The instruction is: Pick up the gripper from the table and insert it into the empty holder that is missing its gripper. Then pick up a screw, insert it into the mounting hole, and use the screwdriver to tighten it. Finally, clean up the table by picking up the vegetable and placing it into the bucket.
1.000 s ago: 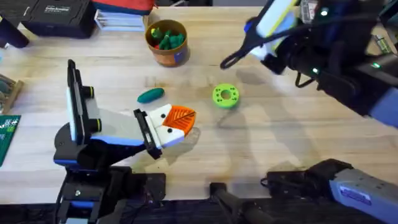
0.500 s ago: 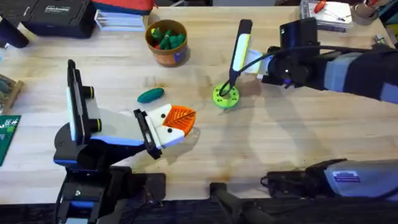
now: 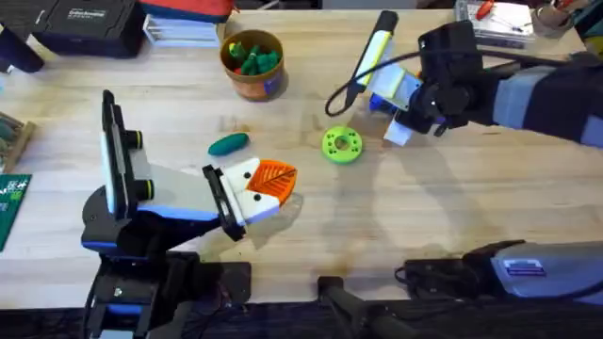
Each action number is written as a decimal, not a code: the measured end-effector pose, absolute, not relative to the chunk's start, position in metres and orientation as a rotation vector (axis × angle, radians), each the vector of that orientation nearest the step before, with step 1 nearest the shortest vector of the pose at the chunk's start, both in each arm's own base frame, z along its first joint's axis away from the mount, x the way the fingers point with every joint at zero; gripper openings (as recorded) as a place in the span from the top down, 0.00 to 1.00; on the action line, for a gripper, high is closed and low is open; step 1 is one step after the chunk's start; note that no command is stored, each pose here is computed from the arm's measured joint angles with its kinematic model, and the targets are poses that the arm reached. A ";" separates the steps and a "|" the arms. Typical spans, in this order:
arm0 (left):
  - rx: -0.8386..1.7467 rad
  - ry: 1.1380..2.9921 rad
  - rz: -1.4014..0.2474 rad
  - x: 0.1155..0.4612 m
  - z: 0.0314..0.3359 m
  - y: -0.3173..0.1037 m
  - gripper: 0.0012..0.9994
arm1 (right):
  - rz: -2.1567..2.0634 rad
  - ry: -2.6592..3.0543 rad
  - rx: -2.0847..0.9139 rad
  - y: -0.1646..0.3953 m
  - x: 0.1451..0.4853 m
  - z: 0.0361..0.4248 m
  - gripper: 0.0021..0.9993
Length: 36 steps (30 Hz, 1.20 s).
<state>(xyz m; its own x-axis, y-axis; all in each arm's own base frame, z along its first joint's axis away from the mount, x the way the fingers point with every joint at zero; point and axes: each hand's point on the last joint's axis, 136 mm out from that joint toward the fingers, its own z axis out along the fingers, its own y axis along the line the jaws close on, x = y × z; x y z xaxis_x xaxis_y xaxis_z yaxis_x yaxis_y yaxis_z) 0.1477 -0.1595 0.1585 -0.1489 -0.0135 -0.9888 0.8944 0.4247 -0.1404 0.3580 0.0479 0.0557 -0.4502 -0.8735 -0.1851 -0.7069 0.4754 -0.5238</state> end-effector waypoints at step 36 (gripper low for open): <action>0.364 1.897 -0.548 0.199 0.239 -0.095 0.01 | 0.219 2.104 -0.738 0.129 0.346 0.231 0.01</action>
